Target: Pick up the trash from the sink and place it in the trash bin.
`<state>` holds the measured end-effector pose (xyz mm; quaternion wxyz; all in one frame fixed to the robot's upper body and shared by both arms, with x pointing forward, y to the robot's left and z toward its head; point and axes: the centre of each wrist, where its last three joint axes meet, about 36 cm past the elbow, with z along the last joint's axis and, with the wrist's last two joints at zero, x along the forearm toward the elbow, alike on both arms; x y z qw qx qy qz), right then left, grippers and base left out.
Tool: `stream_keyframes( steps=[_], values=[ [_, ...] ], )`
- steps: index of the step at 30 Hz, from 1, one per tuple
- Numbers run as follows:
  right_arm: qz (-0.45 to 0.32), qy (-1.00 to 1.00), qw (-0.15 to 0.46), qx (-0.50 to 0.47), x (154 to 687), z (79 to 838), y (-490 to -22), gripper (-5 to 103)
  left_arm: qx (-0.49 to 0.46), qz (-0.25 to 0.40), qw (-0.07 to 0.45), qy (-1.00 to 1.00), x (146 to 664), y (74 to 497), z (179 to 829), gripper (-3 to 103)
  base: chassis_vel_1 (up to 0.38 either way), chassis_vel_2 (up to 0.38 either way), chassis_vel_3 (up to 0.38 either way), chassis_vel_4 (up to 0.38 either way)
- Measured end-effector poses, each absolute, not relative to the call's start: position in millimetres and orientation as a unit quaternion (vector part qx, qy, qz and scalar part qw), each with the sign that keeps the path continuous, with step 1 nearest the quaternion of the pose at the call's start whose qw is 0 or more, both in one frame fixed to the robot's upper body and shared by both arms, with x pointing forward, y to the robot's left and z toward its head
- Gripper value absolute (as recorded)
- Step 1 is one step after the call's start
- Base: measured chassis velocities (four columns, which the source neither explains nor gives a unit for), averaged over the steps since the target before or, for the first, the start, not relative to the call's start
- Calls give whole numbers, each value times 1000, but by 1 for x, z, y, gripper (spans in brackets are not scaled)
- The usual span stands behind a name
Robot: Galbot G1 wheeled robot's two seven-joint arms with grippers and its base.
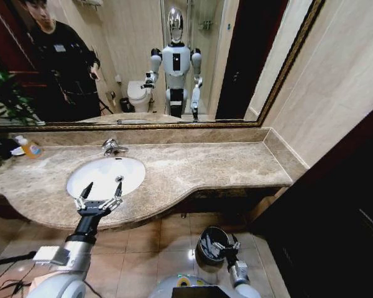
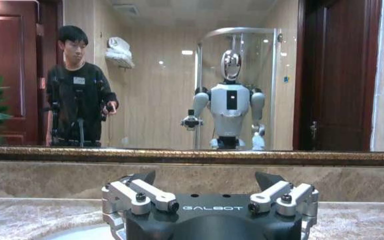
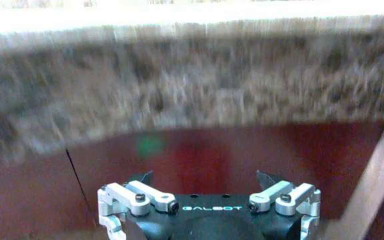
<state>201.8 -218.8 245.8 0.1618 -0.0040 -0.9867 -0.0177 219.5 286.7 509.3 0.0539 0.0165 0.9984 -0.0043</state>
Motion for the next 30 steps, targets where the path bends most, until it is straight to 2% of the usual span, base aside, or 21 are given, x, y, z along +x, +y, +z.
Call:
stream_keyframes(
  steps=[4,10,13,18,25,30],
  values=[
    [-21,-993,113,9,209,299,-219,100,16,-4,54,998,219,287,509,100,0,0,0,0],
    [-10,-996,79,25,220,349,-218,100,16,-4,54,998,219,287,509,100,0,0,0,0],
    [1,-999,42,24,240,390,-213,100,16,-4,54,998,219,287,509,100,0,0,0,0],
    [4,-1000,14,21,267,427,-212,100,16,-4,54,998,219,287,509,100,0,0,0,0],
    [7,-1000,-3,16,307,445,-238,100,16,-4,54,998,219,287,509,100,0,0,0,0],
    [11,-1000,-4,17,316,447,-256,100,16,-4,54,998,219,287,509,100,0,0,0,0]
  ],
)
